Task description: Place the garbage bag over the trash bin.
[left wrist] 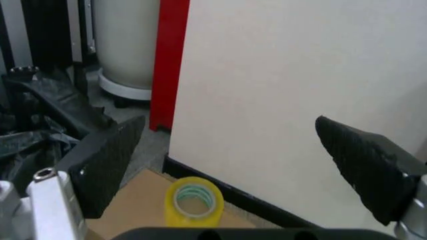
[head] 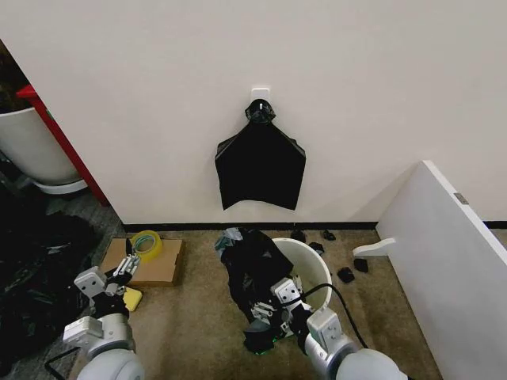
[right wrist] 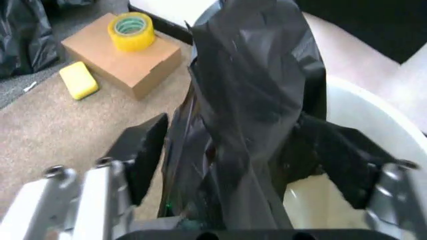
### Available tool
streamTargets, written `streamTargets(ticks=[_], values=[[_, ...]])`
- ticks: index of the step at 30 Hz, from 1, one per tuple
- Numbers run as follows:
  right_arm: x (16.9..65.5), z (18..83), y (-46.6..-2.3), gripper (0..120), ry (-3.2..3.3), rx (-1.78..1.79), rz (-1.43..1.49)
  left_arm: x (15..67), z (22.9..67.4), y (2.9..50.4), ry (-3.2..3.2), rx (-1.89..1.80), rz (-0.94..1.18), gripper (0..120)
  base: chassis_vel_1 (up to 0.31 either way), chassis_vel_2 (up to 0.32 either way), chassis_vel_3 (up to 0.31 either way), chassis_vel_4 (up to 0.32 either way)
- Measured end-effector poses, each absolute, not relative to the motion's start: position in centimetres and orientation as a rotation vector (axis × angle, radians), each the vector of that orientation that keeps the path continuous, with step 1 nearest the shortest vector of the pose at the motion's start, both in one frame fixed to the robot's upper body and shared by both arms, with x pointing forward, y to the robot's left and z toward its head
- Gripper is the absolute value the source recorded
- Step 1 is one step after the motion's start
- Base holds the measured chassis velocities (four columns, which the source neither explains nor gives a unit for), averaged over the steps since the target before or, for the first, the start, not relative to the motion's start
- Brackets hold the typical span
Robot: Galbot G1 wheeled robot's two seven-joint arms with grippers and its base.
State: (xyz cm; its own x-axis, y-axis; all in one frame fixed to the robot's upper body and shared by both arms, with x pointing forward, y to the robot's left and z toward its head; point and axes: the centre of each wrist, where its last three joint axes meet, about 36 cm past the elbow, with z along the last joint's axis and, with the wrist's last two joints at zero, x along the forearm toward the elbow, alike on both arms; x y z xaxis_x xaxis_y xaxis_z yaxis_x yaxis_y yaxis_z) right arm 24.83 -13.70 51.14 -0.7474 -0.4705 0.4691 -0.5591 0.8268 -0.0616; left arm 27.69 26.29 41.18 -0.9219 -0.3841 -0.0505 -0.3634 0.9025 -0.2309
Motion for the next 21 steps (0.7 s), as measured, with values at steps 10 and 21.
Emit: streamTargets(ticks=[10, 21], values=[[25.2, 51.5, -13.6, 36, -2.588, 0.754, 0.197, 27.8, 41.0, 26.4, 3.025, -0.473, -0.342, 100, 0.000, 0.000, 0.000, 0.000], [25.9, 50.4, -13.5, 0, -2.558, 0.610, 0.269, 28.2, 41.7, 24.7, 3.154, -0.131, -0.485, 100, 0.000, 0.000, 0.000, 0.000]])
